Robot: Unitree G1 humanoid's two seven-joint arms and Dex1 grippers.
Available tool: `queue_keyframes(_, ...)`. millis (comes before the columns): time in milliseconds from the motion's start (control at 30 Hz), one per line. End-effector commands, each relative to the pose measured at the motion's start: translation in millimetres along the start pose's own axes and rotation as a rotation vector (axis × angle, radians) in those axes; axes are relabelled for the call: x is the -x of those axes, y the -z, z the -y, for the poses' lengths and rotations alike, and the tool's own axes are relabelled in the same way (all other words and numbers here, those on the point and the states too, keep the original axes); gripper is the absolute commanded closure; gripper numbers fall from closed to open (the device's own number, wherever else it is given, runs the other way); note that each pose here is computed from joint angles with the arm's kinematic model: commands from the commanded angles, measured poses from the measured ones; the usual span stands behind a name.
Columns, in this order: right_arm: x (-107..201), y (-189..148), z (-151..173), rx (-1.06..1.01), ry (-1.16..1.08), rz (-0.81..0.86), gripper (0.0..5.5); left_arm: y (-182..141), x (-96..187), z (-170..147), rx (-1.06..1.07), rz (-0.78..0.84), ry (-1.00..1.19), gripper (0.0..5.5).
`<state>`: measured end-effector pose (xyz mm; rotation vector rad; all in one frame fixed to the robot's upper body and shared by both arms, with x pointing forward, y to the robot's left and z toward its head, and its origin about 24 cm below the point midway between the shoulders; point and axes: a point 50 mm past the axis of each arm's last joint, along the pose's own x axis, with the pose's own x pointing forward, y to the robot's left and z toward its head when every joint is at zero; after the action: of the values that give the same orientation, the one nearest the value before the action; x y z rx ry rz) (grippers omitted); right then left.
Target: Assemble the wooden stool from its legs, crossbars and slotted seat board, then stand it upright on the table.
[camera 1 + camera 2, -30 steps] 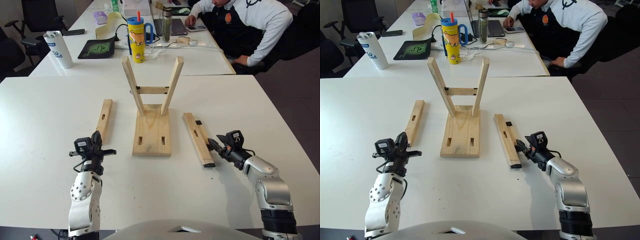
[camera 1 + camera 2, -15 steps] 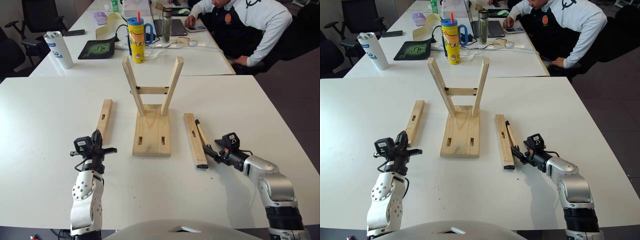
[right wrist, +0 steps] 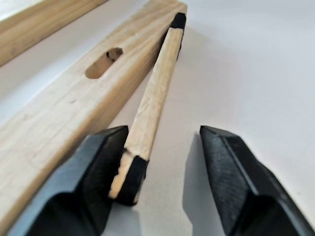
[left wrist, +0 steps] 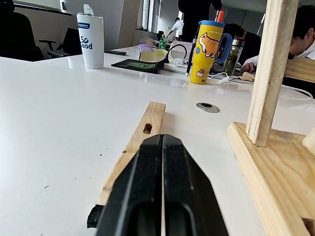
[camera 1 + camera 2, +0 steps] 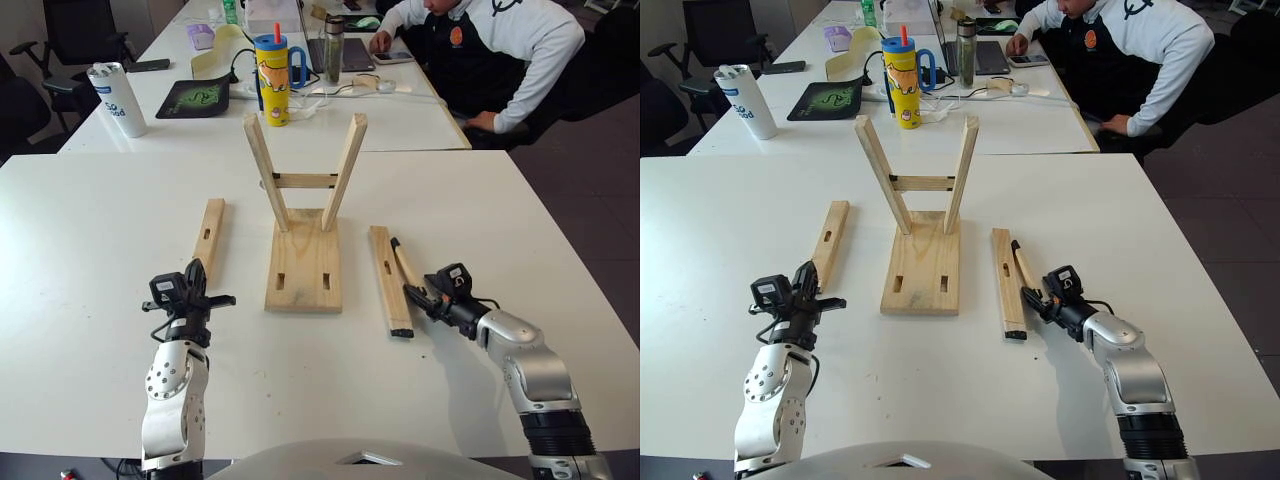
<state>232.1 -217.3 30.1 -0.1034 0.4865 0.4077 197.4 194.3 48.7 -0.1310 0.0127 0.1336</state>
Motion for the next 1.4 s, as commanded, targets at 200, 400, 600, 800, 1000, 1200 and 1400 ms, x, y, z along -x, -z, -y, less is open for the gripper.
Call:
queue_keyframes(200, 0, -9, 7, -0.218, 0.089, -0.018, 4.26, -3, -7, 2, -0.015, 0.009, 0.027, 5.5)
queue_keyframes(400, 0, -17, 2, -0.276, 0.114, -0.005, 5.08, -3, -13, 1, -0.024, 0.003, 0.054, 5.5)
queue_keyframes(600, -10, -52, 14, -0.294, 0.132, 0.134, 5.08, -4, -19, 4, -0.021, 0.003, 0.081, 5.5)
queue_keyframes(800, -5, -147, 15, -0.301, -0.332, 0.443, 5.08, -45, -23, 24, 0.61, 0.121, 0.277, 5.17)
queue_keyframes(1000, 35, -154, -2, -0.437, -0.875, 0.358, 5.08, -71, 11, 52, 1.047, 0.108, 0.705, 4.23)
queue_keyframes(1200, 39, -131, -35, -0.508, -1.108, 0.202, 5.08, -84, 24, 78, 1.163, 0.039, 0.954, 3.29)
queue_keyframes(1400, 38, -128, -46, -0.535, -1.191, 0.15, 5.08, -85, 28, 92, 1.197, -0.004, 1.03, 3.11)
